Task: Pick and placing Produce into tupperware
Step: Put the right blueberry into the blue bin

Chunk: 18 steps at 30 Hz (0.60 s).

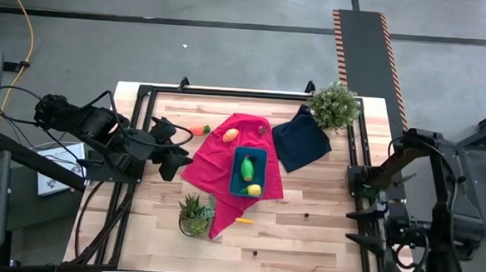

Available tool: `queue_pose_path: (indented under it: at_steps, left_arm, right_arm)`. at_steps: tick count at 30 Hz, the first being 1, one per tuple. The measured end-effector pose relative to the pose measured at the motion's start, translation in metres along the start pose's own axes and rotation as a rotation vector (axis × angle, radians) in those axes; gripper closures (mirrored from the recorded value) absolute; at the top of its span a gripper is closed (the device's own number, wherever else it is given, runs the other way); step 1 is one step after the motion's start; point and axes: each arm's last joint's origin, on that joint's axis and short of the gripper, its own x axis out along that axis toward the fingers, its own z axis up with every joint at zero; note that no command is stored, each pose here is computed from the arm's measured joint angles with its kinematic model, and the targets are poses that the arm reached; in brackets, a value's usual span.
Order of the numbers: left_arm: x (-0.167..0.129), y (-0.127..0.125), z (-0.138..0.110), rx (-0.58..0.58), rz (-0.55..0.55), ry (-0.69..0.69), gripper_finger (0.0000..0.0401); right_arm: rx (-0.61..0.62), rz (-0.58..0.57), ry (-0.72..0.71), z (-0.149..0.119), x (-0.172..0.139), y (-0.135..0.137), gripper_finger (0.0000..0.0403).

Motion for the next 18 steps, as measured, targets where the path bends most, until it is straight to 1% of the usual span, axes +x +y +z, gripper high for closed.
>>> queue_pose_path:
  at_steps: [2,7,10,14,17,18]
  left_arm:
    - [0.001,0.000,0.000,0.001,0.007,-0.003,0.0235]
    - [0.006,-0.002,-0.001,0.007,0.020,0.000,0.0235]
    - [0.008,-0.003,-0.002,0.011,0.028,0.008,0.0235]
    - [0.011,-0.005,-0.002,0.013,0.030,0.018,0.0235]
    - [0.013,-0.005,-0.003,0.014,0.033,0.021,0.0235]
    - [0.013,-0.005,-0.003,0.015,0.034,0.022,0.0235]
  right_arm:
    - [0.030,0.025,-0.049,-0.012,-0.003,-0.006,0.0156]
    - [0.176,0.139,-0.204,-0.053,-0.001,-0.028,0.0156]
    - [0.238,0.147,-0.220,-0.074,0.008,-0.039,0.0156]
    - [0.247,0.134,-0.226,-0.095,0.019,-0.048,0.0156]
    - [0.251,0.137,-0.236,-0.106,0.024,-0.055,0.0156]
    - [0.276,0.130,-0.230,-0.109,0.027,-0.057,0.0156]
